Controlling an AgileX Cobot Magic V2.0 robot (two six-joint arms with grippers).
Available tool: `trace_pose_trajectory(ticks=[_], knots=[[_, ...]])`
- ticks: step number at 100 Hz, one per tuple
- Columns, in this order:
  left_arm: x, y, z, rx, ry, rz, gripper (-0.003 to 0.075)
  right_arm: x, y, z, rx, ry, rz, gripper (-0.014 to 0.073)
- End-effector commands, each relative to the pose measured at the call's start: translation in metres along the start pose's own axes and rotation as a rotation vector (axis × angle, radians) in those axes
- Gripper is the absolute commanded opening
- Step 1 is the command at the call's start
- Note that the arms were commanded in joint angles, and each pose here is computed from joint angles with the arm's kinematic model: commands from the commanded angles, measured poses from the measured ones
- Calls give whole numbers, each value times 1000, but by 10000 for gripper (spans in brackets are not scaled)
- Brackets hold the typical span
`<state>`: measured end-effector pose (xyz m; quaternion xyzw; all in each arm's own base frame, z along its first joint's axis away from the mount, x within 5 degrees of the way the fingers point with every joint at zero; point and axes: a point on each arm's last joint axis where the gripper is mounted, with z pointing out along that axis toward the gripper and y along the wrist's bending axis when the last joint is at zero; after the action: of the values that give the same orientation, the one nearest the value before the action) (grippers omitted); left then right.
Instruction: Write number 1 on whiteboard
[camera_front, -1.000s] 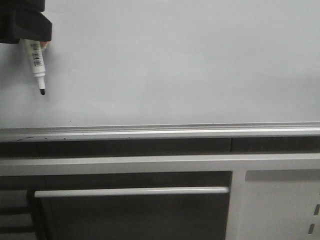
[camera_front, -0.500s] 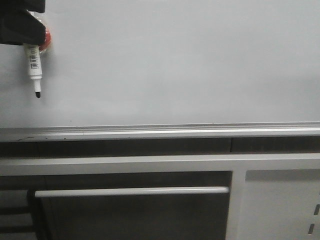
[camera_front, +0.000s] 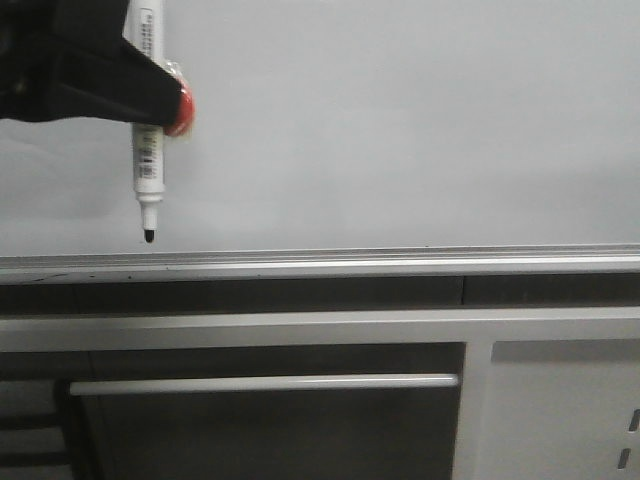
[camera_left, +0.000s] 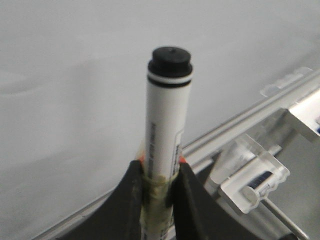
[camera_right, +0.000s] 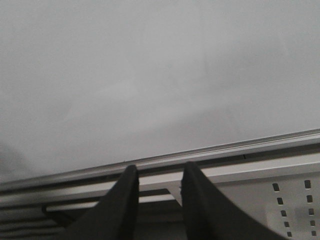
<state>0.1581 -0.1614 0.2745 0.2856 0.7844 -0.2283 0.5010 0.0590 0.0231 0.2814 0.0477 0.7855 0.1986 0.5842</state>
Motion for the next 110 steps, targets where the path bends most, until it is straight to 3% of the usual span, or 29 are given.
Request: trace_pose_trajectory(ticks=[1, 49, 65, 110], knots=[[-10, -7, -5, 69, -17, 52, -20, -20, 11, -7, -38, -24, -64, 187], [-27, -35, -9, 367, 58, 241, -20, -49, 63, 14, -570, 226, -213, 187], [-28, -42, -2, 448, 116, 302, -20, -65, 76, 23, -692, 318, -270, 188], [-57, -55, 12, 618, 211, 488, -20, -103, 95, 63, -790, 512, -416, 188]])
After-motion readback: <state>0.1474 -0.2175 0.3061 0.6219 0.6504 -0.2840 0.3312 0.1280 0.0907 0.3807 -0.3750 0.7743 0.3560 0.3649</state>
